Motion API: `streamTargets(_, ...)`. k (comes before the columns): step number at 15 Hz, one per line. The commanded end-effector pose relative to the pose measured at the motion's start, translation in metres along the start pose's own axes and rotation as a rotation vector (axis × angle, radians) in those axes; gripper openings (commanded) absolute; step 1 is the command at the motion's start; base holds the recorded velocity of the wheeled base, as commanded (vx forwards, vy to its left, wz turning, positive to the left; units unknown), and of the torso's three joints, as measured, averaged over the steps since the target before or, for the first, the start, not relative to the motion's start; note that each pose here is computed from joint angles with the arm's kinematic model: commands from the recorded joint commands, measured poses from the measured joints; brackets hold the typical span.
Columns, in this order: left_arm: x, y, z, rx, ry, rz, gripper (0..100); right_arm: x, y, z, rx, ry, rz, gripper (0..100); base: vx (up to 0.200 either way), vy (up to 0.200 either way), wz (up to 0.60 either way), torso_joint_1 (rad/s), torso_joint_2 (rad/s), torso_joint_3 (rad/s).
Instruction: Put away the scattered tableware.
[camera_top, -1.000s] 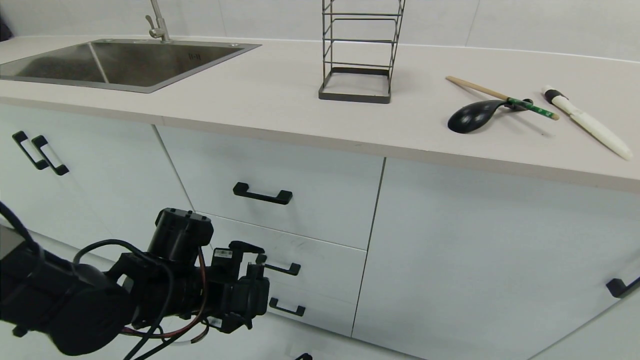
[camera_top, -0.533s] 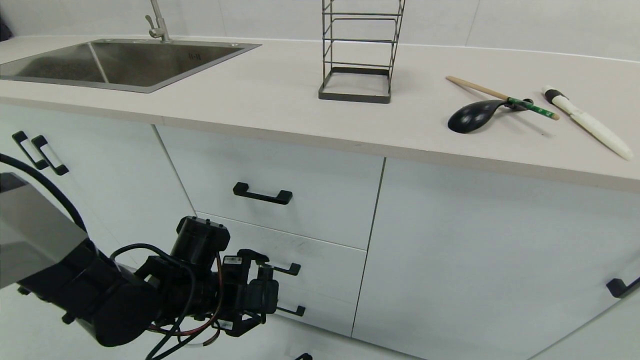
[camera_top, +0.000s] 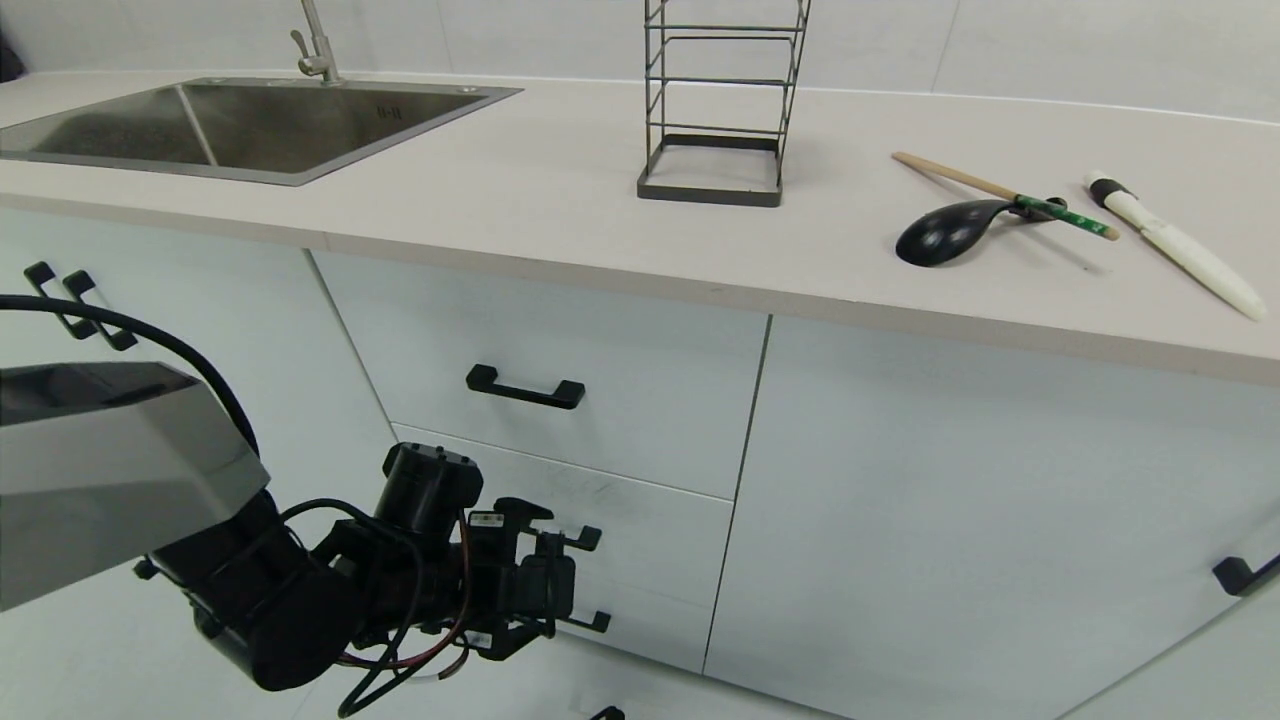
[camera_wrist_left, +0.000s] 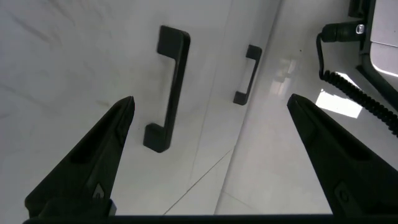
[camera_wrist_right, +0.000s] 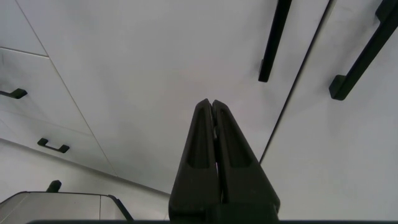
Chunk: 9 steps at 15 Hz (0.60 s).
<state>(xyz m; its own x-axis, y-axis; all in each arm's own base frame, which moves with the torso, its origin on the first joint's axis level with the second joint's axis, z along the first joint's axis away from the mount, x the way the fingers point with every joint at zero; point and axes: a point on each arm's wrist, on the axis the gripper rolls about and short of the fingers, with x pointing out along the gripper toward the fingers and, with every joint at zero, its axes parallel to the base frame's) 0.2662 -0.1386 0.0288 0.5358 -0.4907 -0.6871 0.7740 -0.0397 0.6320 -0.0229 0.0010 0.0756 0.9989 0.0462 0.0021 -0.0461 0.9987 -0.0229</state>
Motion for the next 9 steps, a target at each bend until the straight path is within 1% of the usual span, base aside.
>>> streamTargets(1,0.007,-0.004,-0.003,-0.005,0.008,-0.022,100,0.0,0.0,0.0,0.0,0.001,0.0,0,0.0,0.0,0.0,0.0,0.0,0.0)
streamTargets(4,0.014,0.002,-0.002,0.001,0.003,-0.009,100,0.0,0.0,0.0,0.0,0.001,0.0,0,0.0,0.0,0.0,0.0,0.0,0.0)
streamTargets(7,0.02,-0.002,-0.004,-0.001,0.007,-0.027,100,0.0,0.0,0.0,0.0,0.001,0.001,0,0.0,0.0,0.0,0.0,0.0,0.0)
streamTargets(9,0.024,-0.002,-0.005,0.001,0.006,-0.015,100,0.0,0.0,0.0,0.0,0.001,0.001,0,0.0,0.0,0.0,0.0,0.0,0.0)
